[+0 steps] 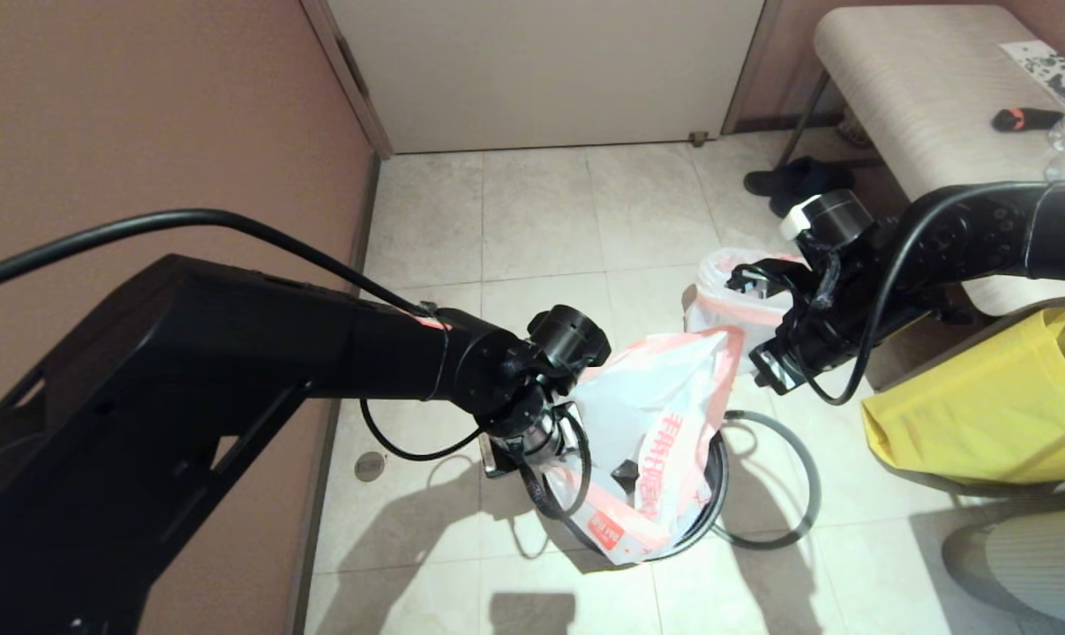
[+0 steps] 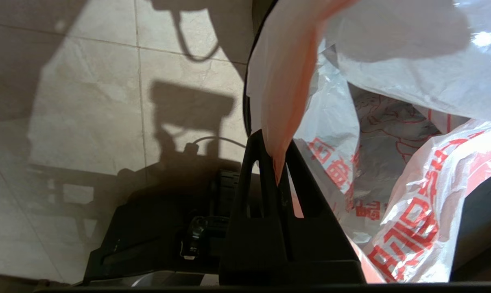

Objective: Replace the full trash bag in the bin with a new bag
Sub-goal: Put the new garbage bag on the trash can

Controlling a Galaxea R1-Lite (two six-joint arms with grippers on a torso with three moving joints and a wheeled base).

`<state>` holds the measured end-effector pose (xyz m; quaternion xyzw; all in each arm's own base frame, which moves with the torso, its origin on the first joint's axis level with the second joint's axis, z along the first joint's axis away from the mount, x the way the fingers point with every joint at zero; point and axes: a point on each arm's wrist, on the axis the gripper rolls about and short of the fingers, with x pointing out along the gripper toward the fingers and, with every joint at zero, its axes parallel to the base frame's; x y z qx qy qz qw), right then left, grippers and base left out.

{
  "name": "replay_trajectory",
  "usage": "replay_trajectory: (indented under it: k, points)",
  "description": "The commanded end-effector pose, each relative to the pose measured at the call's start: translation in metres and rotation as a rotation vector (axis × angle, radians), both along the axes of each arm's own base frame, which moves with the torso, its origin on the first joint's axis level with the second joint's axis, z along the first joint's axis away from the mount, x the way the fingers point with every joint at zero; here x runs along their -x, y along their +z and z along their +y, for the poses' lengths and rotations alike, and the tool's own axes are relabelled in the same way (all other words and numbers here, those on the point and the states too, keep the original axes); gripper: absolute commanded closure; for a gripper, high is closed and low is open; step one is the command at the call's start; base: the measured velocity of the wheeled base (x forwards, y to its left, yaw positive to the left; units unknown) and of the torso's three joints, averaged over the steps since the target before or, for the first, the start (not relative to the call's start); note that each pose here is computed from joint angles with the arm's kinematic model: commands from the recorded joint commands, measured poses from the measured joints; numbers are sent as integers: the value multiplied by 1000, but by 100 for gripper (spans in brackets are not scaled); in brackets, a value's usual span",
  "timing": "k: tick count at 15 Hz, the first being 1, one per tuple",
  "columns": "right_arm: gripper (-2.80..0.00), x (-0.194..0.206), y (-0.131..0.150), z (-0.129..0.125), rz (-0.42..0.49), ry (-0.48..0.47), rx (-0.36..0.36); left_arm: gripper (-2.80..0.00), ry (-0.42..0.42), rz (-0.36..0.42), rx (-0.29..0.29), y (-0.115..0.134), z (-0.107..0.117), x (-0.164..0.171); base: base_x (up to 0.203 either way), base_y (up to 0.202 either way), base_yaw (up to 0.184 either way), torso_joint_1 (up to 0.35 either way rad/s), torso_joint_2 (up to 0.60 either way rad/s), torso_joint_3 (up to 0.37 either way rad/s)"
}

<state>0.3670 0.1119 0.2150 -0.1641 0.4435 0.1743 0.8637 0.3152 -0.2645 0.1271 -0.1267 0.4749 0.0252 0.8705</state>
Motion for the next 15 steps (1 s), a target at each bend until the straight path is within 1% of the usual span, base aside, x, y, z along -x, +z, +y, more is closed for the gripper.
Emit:
replay_trajectory:
  k: [1, 2, 3, 4, 6, 8, 10, 11, 13, 15]
  points:
    - [0, 4, -4, 4, 19, 14, 13, 0, 7, 3, -1, 4, 5, 6, 0, 0, 0, 0, 0, 0]
    - [0, 6, -6, 6, 25, 34, 27, 0, 7, 14, -6, 0, 6, 7, 0, 0, 0, 0, 0, 0]
    - [-280, 9, -7, 6, 28, 53, 44, 0, 8, 17, -9, -1, 6, 6, 0, 0, 0, 0, 0, 0]
    - [-280, 10, -7, 7, 17, 69, 49, 0, 8, 18, -10, -2, 6, 6, 0, 0, 0, 0, 0, 0]
    - [-280, 1, -17, 12, -18, 84, 20, 0, 9, 15, -5, -1, 6, 5, 0, 0, 0, 0, 0, 0]
    - [-280, -18, -33, 14, -94, 108, -47, 0, 7, 9, 0, 2, 6, 6, 0, 0, 0, 0, 0, 0]
    - [-280, -31, -50, 8, -119, 176, -144, 0, 7, 9, 0, 1, 5, 5, 0, 0, 0, 0, 0, 0]
    - [-280, -36, -57, 5, -116, 183, -166, 0, 6, 9, 0, 2, 5, 5, 0, 0, 0, 0, 0, 0]
    - [-280, -49, -66, -2, -150, 192, -211, 0, 6, 3, 4, 4, 6, 6, 0, 0, 0, 0, 0, 0]
    - [-280, -52, -68, -4, -160, 191, -219, 0, 7, 4, 3, 4, 6, 6, 0, 0, 0, 0, 0, 0]
